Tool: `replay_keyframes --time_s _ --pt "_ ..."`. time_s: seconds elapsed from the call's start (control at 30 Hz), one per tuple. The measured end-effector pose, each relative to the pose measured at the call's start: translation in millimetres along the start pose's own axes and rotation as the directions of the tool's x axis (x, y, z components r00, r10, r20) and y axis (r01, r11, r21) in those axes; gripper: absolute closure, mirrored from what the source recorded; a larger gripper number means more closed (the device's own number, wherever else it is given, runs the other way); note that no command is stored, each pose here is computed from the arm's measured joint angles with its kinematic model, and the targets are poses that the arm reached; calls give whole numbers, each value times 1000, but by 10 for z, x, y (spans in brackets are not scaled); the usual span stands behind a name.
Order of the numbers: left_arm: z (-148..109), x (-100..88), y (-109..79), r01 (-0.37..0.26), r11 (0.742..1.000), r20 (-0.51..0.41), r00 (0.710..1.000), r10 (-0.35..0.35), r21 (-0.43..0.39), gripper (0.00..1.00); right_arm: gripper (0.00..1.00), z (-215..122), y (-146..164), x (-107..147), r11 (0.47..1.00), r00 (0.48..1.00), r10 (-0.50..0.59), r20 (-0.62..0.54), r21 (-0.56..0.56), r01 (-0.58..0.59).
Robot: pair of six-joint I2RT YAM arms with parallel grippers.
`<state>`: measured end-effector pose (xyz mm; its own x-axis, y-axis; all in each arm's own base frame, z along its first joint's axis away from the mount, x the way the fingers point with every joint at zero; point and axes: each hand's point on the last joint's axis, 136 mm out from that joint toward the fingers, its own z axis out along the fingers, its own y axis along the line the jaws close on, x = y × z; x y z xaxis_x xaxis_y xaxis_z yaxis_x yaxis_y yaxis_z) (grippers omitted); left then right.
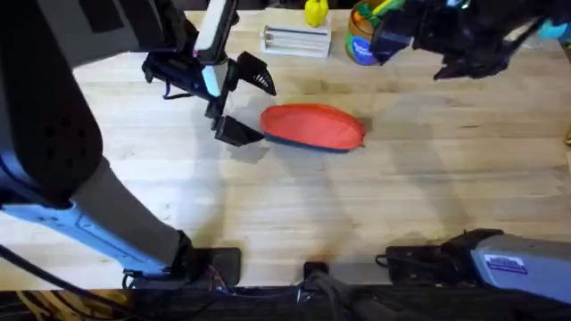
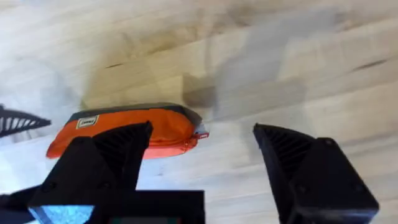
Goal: Unzip the bag, pick up the pens from the table one at a time and place them inside, then zip the bag closed.
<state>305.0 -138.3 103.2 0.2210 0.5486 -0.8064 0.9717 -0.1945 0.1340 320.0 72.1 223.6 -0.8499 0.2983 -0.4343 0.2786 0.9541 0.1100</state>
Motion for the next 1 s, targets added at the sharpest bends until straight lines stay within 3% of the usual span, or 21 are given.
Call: replay_keyframes --time_s 0.17,0.3,0.43,0.47,0.57,0.67,0.83,0.93,1.0 --pt "-90 -18 -88 68 997 3 998 -68 20 8 4 -354 -38 -48 991 988 -121 98 -47 126" --pt "-379 -158 -121 122 993 -11 992 -122 0 8 4 -666 -89 -64 972 959 -206 193 -69 223" --pt "-787 -425 -107 92 994 -72 993 -96 -65 7 4 -926 -138 -67 948 919 -281 276 -70 311" --pt "-997 -629 -113 46 993 -133 989 -60 -112 7 4 -1043 -163 -62 935 897 -312 313 -65 348" --pt "-1134 -795 -103 34 986 -176 982 -63 -163 8 4 -1066 -172 -58 928 887 -331 320 -59 368" --pt "-1262 -953 -101 63 972 -197 974 -109 -224 7 4 -1050 -172 -52 924 885 -344 313 -55 378" --pt "-1462 -1167 -171 168 925 -215 944 -251 -342 6 4 -1049 -172 -52 921 882 -352 314 -51 386" --pt "-1564 -1264 -252 259 870 -202 908 -368 -419 7 4 -1047 -171 -52 920 880 -356 313 -50 390" --pt "-1620 -1324 -317 328 819 -174 876 -451 -470 7 4 -1047 -172 -51 919 880 -357 313 -50 390"
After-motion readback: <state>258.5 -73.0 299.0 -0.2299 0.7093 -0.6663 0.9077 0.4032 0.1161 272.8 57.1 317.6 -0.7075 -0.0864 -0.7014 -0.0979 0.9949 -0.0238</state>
